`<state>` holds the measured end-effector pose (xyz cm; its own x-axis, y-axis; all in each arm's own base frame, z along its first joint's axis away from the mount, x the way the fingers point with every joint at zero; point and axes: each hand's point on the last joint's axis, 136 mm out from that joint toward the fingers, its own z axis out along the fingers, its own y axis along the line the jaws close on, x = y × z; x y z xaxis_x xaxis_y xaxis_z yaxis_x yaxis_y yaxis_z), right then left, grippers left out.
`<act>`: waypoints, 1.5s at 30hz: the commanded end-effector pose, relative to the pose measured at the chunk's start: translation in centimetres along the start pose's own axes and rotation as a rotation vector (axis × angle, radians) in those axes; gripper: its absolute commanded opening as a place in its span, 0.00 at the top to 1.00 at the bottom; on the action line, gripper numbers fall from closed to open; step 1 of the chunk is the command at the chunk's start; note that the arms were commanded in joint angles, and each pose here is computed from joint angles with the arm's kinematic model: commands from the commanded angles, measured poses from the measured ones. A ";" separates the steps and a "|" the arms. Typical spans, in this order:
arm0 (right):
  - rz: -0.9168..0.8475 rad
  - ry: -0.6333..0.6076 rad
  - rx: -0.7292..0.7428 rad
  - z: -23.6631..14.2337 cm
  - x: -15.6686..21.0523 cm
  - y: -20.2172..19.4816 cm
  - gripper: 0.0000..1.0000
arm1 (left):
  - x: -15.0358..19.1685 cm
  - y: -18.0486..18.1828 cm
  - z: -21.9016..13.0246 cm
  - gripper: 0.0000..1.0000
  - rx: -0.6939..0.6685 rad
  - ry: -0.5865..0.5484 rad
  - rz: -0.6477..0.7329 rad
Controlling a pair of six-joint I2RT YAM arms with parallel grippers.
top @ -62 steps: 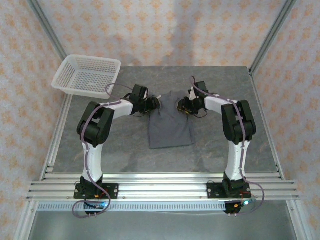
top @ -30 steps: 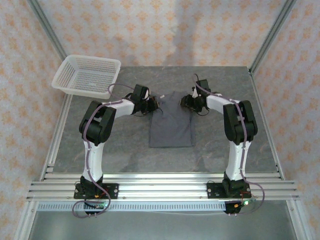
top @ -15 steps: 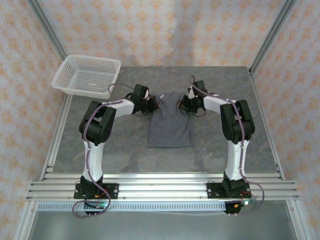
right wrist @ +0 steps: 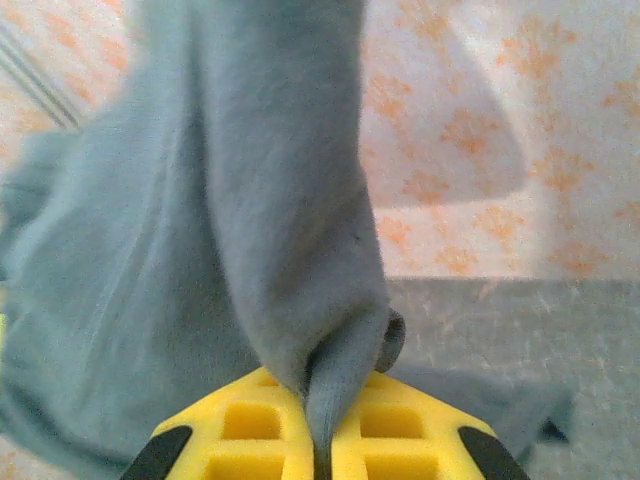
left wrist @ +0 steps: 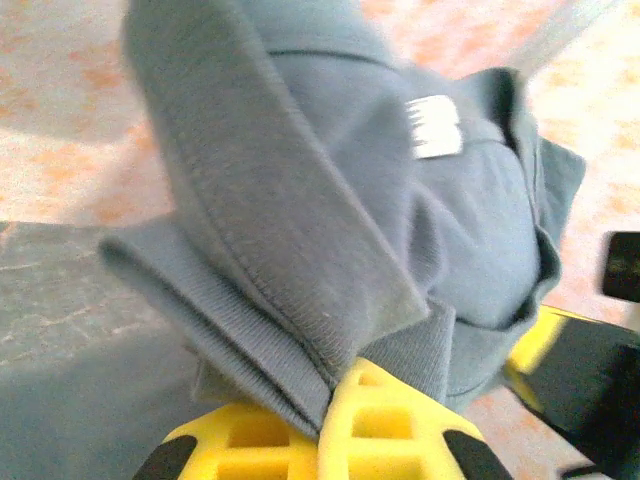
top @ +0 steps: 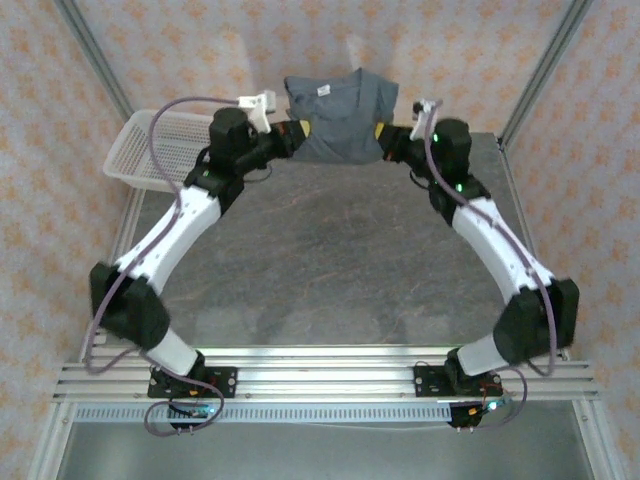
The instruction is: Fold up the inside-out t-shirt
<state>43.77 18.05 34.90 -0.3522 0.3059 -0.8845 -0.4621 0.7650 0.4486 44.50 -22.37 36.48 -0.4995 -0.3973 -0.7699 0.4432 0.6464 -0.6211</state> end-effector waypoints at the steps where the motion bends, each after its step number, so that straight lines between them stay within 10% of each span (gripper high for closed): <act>1: -0.005 0.076 0.039 0.4 9.3 -3.8 1.00 | 11.8 6.7 1.0 1.00 -0.138 0.210 -0.035; 10: 0.149 0.326 0.063 -3.3 22.1 -6.0 1.00 | 25.5 12.6 -2.1 1.00 -0.291 0.379 -0.203; 25: 0.193 0.327 0.074 -2.5 21.6 -5.9 1.00 | 22.7 12.7 -3.8 1.00 -0.412 0.254 -0.052; 34: 0.319 0.631 0.225 -1.3 31.4 -10.7 0.85 | 27.7 18.3 -3.1 0.78 -0.547 0.323 -0.048; 45: 0.230 0.471 0.297 -4.3 24.4 -9.0 0.63 | 22.7 15.7 -7.0 0.44 -0.606 0.272 0.046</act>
<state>35.90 17.77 7.73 -0.8188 0.2366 -0.5231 -0.1204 0.8201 0.5594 34.73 -18.25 7.90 -0.7263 -0.2688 -0.6326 0.0231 0.9103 -0.4133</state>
